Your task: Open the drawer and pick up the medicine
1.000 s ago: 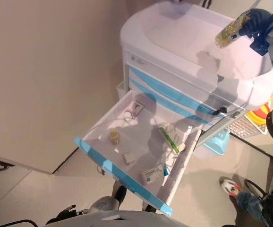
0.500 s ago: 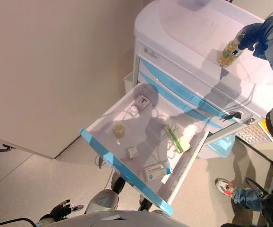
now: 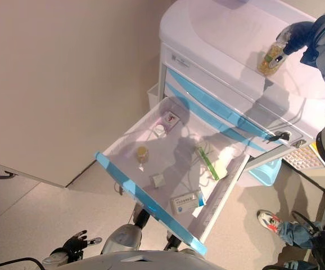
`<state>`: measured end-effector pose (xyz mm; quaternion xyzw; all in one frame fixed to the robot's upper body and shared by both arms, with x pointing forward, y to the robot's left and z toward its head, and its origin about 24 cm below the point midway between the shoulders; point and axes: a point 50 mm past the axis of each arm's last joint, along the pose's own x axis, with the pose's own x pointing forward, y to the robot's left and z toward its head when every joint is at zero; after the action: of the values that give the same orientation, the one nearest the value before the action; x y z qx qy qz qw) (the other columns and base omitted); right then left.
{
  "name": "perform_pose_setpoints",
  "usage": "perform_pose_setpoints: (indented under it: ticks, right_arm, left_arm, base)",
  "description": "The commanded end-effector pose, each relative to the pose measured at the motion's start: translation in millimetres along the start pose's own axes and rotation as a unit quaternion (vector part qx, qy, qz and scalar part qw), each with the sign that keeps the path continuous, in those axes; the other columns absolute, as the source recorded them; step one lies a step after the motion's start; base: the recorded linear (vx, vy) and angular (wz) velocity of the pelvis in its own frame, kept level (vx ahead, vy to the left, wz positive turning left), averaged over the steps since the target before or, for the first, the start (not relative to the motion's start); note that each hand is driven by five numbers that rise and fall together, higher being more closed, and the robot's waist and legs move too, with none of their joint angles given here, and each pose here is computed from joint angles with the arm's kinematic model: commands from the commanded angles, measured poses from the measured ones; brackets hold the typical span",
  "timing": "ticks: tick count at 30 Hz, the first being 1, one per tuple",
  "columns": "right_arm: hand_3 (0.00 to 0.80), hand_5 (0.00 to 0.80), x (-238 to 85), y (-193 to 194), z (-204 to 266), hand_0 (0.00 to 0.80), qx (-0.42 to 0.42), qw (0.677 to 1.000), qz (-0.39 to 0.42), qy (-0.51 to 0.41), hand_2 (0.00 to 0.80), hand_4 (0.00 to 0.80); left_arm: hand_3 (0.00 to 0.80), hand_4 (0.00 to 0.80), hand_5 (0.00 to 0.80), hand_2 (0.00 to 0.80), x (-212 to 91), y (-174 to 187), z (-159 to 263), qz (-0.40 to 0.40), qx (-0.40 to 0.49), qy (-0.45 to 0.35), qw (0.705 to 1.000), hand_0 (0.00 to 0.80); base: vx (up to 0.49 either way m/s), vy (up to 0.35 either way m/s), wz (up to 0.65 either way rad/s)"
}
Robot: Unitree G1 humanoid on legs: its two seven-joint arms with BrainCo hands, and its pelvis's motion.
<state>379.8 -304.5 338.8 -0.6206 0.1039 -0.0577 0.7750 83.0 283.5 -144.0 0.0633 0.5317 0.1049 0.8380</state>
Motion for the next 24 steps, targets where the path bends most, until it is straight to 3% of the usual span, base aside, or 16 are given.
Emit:
perform_pose_setpoints:
  ticks: [1, 8, 17, 24]
  right_arm:
    - [0.0, 0.0, -9, -27, 13, 0.0, 0.013, 0.993, -0.109, -0.043, 0.0, 0.0]
    - [0.0, 0.0, -23, -45, 20, 0.0, 0.079, 0.969, -0.205, -0.11, 0.0, 0.0]
    - [0.0, 0.0, -38, -47, 24, 0.0, 0.174, 0.937, -0.237, -0.188, 0.0, 0.0]
    - [0.0, 0.0, -49, -40, -2, 0.0, 0.319, 0.883, -0.261, -0.226, 0.0, 0.0]
  left_arm:
    - [0.0, 0.0, 0.0, 0.0, -5, 9, -16, 0.005, 0.018, 0.024, 1.0, 0.0]
    - [0.0, 0.0, 0.0, 0.0, -6, 7, -23, 0.002, 0.021, 0.042, 0.999, 0.0]
    - [0.0, 0.0, 0.0, 0.0, -7, 5, -28, -0.004, 0.017, 0.056, 0.998, 0.0]
    - [0.0, 0.0, 0.0, 0.0, -7, 5, -34, -0.009, 0.02, 0.074, 0.997, 0.0]
  base:
    - [0.0, 0.0, 0.0]
    - [0.001, 0.006, -0.08]
    - [-0.037, 0.004, -0.26]
    - [-0.06, -0.036, -0.29]
